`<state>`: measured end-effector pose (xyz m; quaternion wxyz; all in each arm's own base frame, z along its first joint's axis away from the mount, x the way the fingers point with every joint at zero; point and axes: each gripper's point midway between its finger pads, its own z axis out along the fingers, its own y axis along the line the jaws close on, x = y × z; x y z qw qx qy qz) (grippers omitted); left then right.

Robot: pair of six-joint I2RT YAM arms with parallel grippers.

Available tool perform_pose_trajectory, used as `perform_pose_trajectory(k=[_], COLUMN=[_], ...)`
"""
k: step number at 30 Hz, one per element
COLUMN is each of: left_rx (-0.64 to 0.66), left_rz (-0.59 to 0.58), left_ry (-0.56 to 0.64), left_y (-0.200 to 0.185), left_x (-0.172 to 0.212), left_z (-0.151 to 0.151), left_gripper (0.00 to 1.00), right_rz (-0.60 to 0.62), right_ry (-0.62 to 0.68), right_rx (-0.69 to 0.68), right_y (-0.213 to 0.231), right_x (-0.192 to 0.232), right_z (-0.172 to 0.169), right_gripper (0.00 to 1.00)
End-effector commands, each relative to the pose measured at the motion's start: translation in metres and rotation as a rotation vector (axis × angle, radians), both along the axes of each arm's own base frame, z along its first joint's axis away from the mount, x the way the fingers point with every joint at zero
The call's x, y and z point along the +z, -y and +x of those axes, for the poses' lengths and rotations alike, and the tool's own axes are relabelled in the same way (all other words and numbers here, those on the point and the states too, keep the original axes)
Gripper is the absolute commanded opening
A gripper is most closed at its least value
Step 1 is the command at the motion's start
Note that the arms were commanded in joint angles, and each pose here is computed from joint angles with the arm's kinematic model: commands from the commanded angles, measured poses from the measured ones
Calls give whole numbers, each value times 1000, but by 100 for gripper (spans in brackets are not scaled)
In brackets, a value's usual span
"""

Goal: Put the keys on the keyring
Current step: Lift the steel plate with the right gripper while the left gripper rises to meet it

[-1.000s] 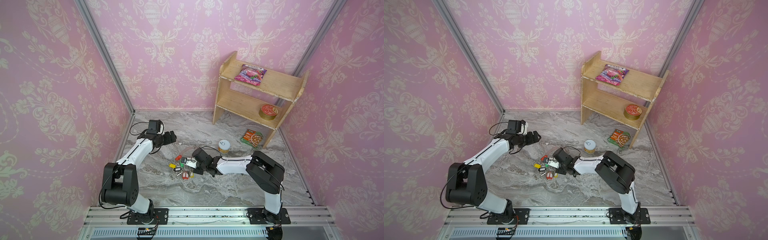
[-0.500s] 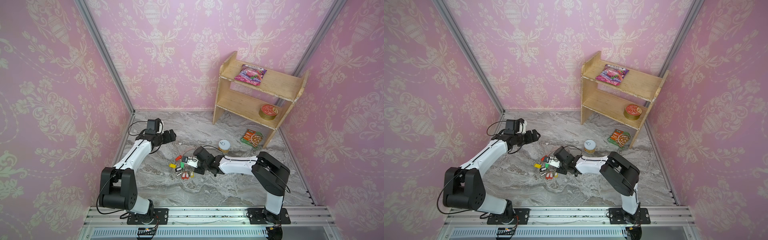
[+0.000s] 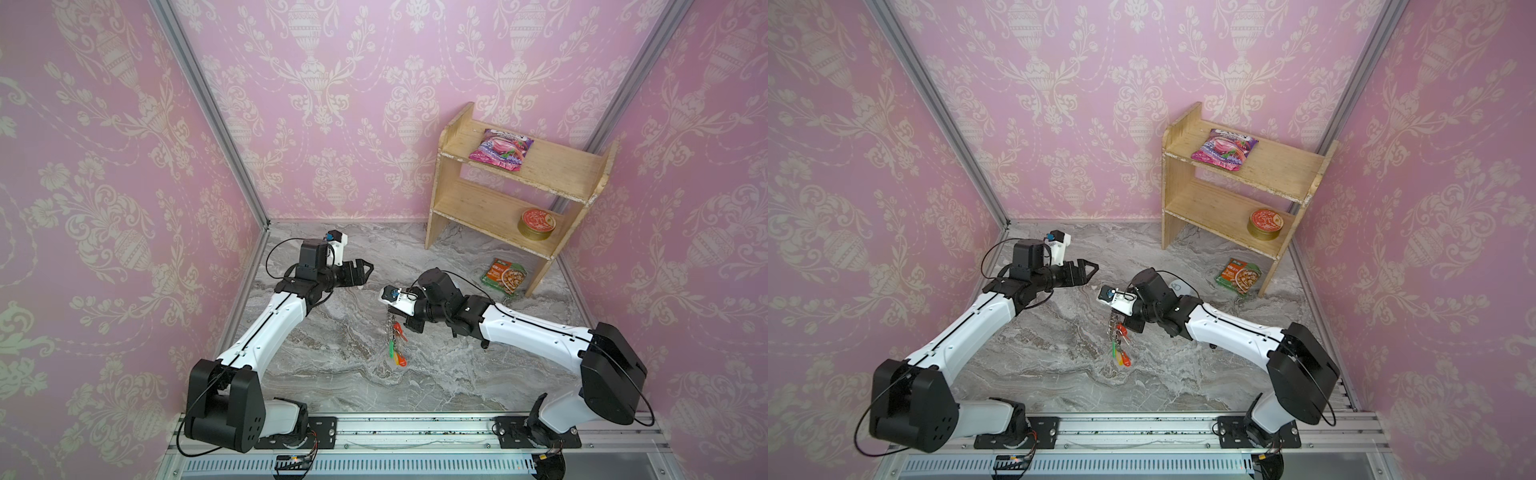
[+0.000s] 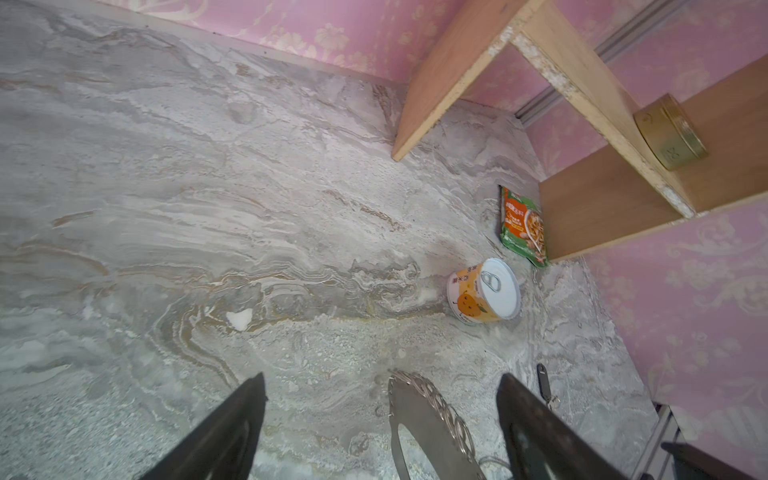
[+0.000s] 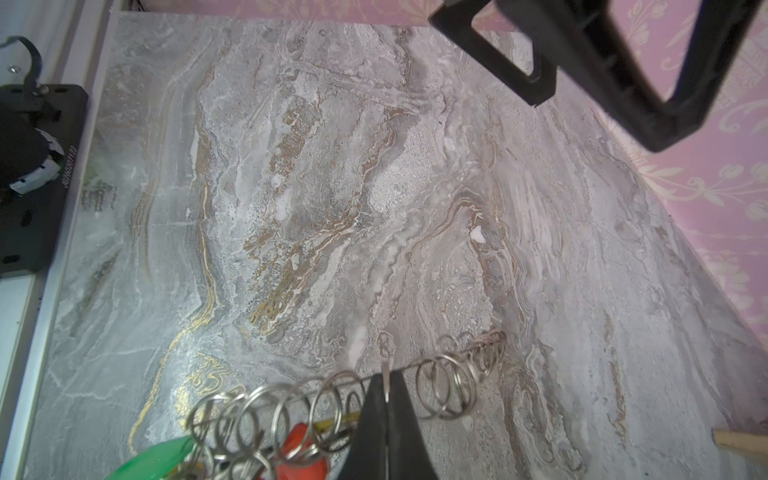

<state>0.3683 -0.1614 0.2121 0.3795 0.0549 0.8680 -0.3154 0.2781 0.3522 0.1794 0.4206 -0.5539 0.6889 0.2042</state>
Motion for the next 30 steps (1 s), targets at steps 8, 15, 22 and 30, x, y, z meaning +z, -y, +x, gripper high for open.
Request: perform_pose_trajectory(k=[8, 15, 22, 30], left_rx=[-393, -528, -609, -642], left_rz=[-5, -48, -137, -180], left_ry=[207, 257, 294, 286], left_y=[67, 79, 89, 93], left_x=[32, 44, 53, 51], left_z=[-67, -91, -113, -123], left_gripper=[67, 50, 50, 44], right_rz=[165, 245, 301, 356], right_ry=[-168, -235, -274, -287], right_rx=[43, 97, 127, 154], right_y=[24, 28, 37, 40], right_x=[34, 51, 66, 78], right_z=[-11, -17, -19, -18], right_gripper=[0, 0, 0, 0])
